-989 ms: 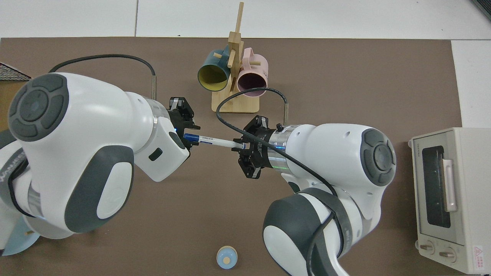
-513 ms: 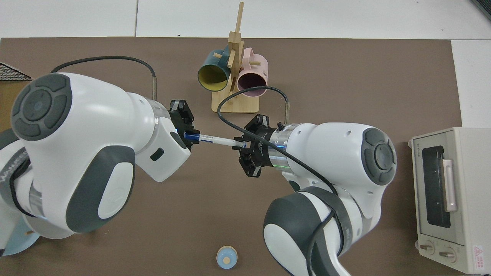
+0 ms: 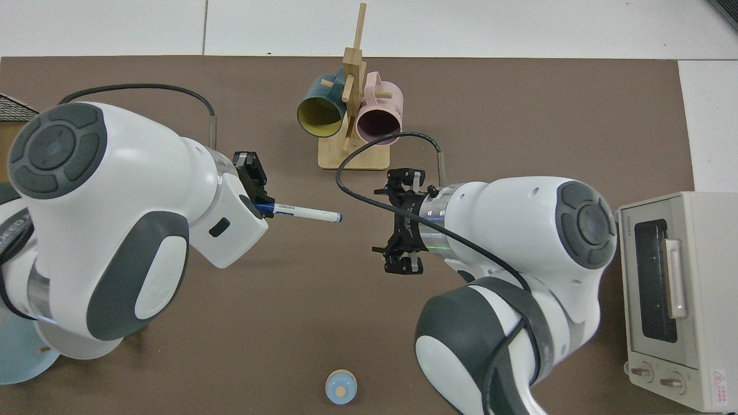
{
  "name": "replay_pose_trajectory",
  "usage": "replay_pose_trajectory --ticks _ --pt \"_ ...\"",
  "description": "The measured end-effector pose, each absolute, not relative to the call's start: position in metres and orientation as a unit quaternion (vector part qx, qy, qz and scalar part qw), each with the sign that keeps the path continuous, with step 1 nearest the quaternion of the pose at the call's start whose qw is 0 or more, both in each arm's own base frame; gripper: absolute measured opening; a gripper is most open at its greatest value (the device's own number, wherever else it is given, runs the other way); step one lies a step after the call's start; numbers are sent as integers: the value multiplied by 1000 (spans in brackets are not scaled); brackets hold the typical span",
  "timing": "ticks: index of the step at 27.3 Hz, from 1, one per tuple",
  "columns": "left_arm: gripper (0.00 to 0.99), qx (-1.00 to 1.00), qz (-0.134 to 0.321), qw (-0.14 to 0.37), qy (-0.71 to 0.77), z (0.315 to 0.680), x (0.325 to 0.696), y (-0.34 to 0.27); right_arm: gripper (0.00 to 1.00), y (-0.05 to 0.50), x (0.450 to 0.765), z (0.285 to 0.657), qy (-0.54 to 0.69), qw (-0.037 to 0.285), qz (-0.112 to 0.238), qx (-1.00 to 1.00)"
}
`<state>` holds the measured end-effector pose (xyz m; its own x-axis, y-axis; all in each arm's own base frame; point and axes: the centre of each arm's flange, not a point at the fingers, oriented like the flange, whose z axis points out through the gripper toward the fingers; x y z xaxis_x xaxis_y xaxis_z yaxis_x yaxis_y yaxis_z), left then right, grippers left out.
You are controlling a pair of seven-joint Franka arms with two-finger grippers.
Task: Put markers into pen holder
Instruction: 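Pull the marker back with the left gripper while the right gripper retracts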
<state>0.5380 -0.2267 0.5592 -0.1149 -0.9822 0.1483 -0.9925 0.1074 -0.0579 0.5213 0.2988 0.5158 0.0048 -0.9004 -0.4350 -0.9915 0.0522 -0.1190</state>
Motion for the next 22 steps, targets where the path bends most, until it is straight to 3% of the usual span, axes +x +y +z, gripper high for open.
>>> replay_pose_trajectory --ticks 1,2,11,17,22 --pt "181 666 61 27 -743 558 540 -220 987 291 522 519 688 196 104 -691" --pt "181 668 51 17 -742 557 542 -213 1000 282 522 524 679 189 98 -702" --pt "181 706 -22 -54 -706 552 565 -117 1000 167 523 564 545 140 42 -825" --pt "181 729 -59 -98 -675 553 574 -51 1000 115 522 578 421 82 -24 -903" --pt "181 734 -91 -135 -659 562 578 10 1000 77 527 579 314 48 -50 -947"
